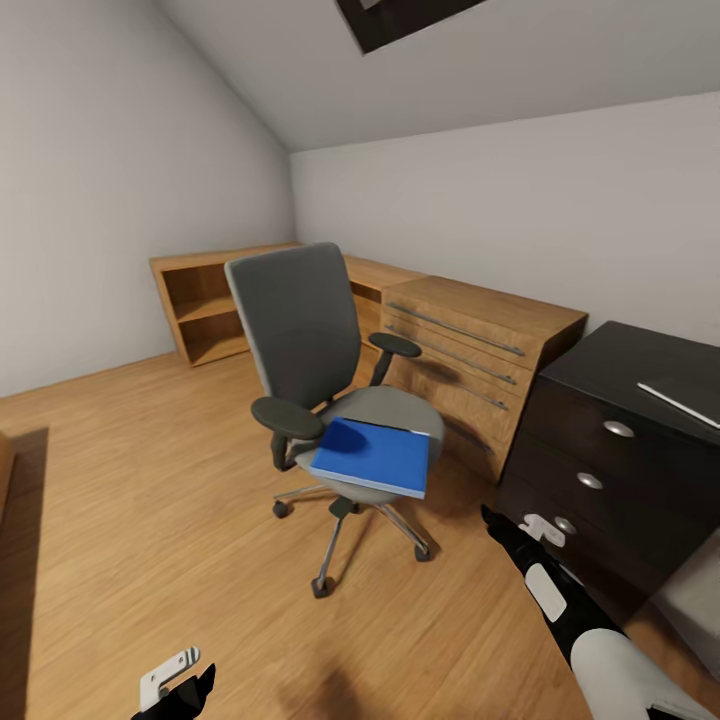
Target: In the bedroom, organize the workspace by keeping the computer under the desk, ensuring the monitor is on the desk, placing the keyboard on the desk next to the monitor, placing the mouse on the desk next to the keyboard, moving the folder from the swivel chair onto the desk next to the mouse, stacking the notebook on top of the folder with the pen on top of the notebook, and positioning the swivel chair next to the desk.
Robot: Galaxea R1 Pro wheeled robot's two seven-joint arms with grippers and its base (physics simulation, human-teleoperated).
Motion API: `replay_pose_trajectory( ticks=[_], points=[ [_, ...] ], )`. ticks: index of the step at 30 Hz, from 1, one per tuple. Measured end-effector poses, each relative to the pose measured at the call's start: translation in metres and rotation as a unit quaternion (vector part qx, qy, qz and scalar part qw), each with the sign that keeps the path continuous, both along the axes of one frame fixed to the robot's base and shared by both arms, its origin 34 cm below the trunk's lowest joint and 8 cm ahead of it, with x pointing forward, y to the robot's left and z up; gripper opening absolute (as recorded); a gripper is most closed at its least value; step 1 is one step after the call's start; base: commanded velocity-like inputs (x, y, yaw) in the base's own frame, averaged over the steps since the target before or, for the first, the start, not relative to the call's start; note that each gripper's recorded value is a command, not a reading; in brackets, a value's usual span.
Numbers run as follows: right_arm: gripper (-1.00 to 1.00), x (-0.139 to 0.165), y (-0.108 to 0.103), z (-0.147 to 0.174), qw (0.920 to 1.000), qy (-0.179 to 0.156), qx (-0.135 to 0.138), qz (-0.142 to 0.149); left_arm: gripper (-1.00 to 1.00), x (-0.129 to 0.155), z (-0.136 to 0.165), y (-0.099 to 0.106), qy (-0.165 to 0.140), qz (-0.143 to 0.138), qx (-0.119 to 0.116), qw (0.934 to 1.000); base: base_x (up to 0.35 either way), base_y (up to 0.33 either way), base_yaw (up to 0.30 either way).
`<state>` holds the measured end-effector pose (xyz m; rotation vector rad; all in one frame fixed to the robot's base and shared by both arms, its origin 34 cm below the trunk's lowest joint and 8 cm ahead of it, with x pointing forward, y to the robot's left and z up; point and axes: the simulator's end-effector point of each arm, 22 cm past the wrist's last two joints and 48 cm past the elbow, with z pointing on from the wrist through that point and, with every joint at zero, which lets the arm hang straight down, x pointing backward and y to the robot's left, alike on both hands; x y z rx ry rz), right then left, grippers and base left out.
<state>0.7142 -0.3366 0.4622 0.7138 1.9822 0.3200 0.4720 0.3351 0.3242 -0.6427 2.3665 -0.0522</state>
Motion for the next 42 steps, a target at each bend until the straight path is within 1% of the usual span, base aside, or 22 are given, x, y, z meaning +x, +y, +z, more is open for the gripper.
replay_pose_trajectory(
  ticks=[8,13,19,22,35,42],
  points=[
    [1.0,-0.0003,0.0012,-0.0006,1.0,0.001,0.0,0.001,1.0,0.0,-0.0001,-0.0005,0.0,0.0,0.0,1.0,0.0,0.01,-0.017],
    [1.0,-0.0041,0.003,-0.0061,1.0,0.007,0.002,0.001,1.0,-0.0001,0.0002,0.0001,0.0,0.0,0.0,1.0,0.085,0.202,-0.026],
    [1.0,-0.004,0.0014,-0.0056,1.0,0.006,0.001,0.0,1.0,0.0001,0.0002,-0.0007,0.0,0.0,0.0,1.0,0.228,0.238,-0.224],
    [1.0,-0.0039,0.0012,-0.0059,1.0,0.006,0.002,0.0,1.0,0.0,0.0,-0.0007,0.0,0.0,0.0,1.0,0.059,0.06,-0.255],
    [1.0,-0.0039,0.0017,-0.006,1.0,0.006,0.002,0.0,1.0,0.0,-0.0001,-0.0008,0.0,0.0,0.0,1.0,0.006,0.006,-0.253],
    [1.0,-0.0038,0.0021,-0.0065,1.0,0.007,0.002,0.0,1.0,0.0,-0.0002,0.0002,0.0,0.0,0.001,1.0,-0.132,0.068,-0.049]
  ],
)
